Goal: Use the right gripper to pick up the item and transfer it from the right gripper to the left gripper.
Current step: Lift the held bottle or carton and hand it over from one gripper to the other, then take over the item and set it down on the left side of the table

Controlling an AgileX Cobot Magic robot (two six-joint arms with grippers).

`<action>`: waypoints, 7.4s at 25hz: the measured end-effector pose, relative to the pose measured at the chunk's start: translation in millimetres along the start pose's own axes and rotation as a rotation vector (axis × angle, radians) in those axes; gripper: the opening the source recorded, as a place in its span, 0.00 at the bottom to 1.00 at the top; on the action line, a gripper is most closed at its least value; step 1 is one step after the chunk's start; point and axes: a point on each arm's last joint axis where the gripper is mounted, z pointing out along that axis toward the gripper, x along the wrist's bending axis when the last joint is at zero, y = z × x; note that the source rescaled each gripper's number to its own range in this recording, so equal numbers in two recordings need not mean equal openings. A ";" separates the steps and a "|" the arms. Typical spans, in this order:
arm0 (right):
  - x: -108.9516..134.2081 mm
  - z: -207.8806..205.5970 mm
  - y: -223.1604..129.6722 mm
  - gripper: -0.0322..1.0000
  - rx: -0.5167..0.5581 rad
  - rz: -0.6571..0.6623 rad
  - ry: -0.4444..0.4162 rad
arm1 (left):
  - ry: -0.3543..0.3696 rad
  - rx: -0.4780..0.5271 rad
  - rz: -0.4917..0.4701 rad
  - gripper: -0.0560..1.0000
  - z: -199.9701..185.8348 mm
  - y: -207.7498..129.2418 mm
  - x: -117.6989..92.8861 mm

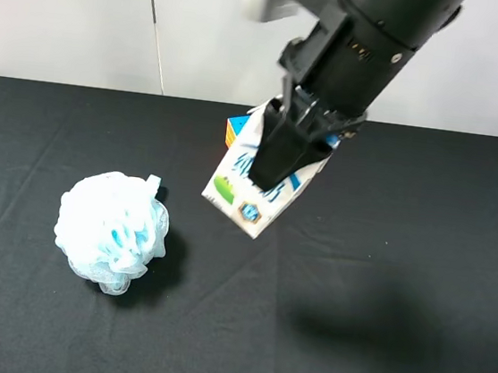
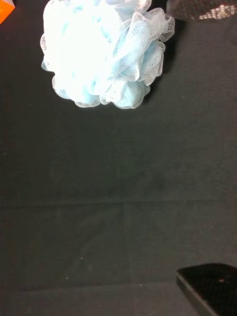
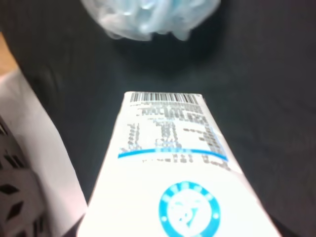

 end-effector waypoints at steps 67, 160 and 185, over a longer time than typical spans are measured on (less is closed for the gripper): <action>29.9 -23.8 34.6 0.03 -0.247 -0.684 0.041 | -0.356 0.300 0.552 0.95 72.8 116.8 -44.8; 54.0 -73.0 20.5 0.98 -0.340 -0.734 0.004 | -0.890 0.052 0.840 0.06 109.5 131.2 -127.3; 69.9 -132.2 -116.6 0.98 -0.203 -0.139 -0.426 | -0.890 0.052 0.840 0.06 109.5 131.2 -127.3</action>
